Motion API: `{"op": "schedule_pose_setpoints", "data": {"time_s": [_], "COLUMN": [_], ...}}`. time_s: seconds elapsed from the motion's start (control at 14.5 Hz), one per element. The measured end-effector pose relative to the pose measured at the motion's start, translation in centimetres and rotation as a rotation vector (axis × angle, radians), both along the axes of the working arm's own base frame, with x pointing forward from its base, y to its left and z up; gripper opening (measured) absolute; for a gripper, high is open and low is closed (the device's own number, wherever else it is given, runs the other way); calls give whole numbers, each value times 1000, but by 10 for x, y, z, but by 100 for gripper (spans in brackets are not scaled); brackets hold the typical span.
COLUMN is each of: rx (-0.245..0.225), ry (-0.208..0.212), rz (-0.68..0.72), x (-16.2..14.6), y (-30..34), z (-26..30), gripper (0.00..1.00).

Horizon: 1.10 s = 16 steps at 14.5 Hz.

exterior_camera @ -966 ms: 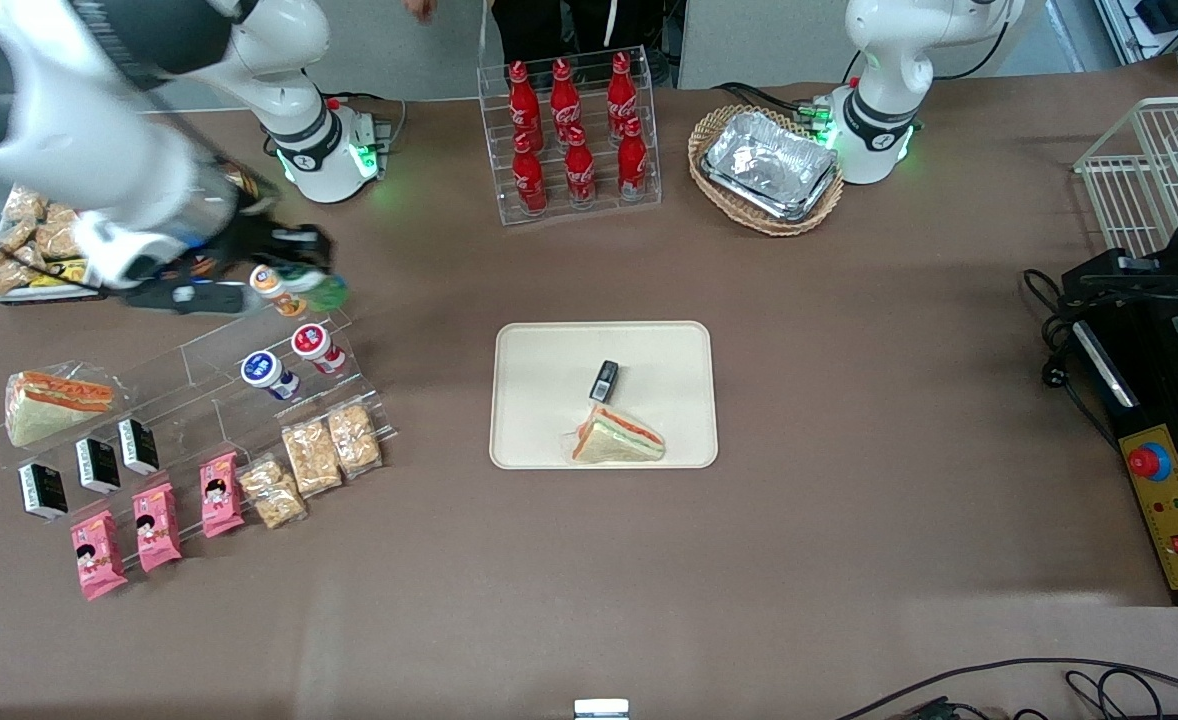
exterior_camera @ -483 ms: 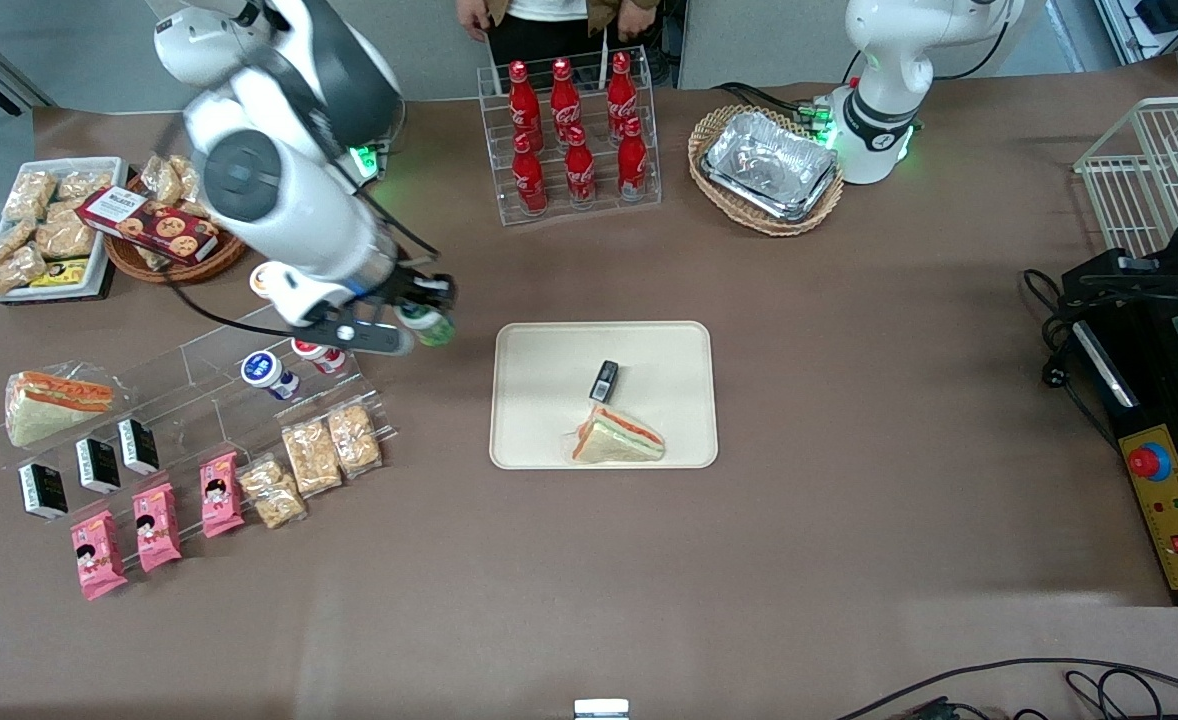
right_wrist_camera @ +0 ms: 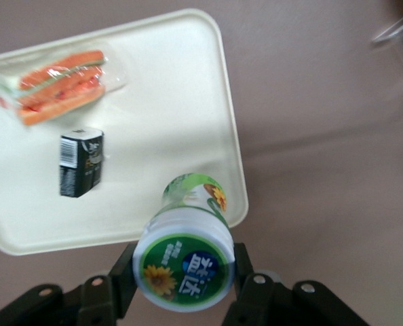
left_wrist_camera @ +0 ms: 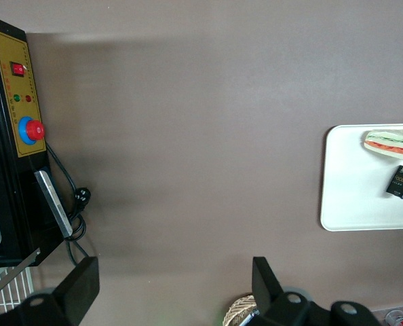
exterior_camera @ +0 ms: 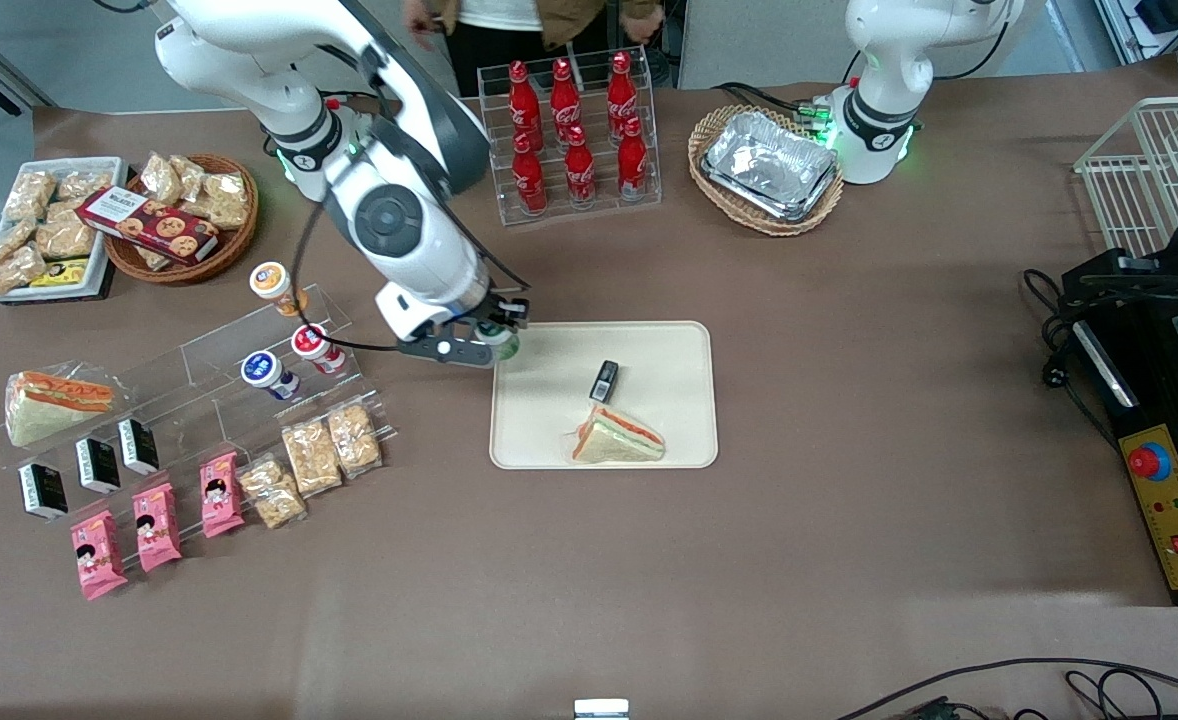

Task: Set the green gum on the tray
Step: 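Carry the green gum bottle over the white tray, then lower the bottle onto the tray and open the right gripper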

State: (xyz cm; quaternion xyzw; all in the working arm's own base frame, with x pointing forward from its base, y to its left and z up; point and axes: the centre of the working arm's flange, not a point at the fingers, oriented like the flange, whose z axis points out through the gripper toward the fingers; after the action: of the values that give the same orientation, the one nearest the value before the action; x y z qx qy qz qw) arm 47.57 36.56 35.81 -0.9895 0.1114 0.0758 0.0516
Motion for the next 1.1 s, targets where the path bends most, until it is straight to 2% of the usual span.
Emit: {"op": "schedule_pose_setpoints", "data": {"time_s": [0.41,0.83,0.9,0.97,1.1], "rx": [16,21,21,20,20], "ry": [-15,-18,-18,-18,-18], "rz": [6,3,3,3,3], "x": [-16,-16,-16,-16,-16], "y": [20,22,22,22,22], "z": [-105,-120,-120,-120,-121], "gripper": [59,59,62,68,87]}}
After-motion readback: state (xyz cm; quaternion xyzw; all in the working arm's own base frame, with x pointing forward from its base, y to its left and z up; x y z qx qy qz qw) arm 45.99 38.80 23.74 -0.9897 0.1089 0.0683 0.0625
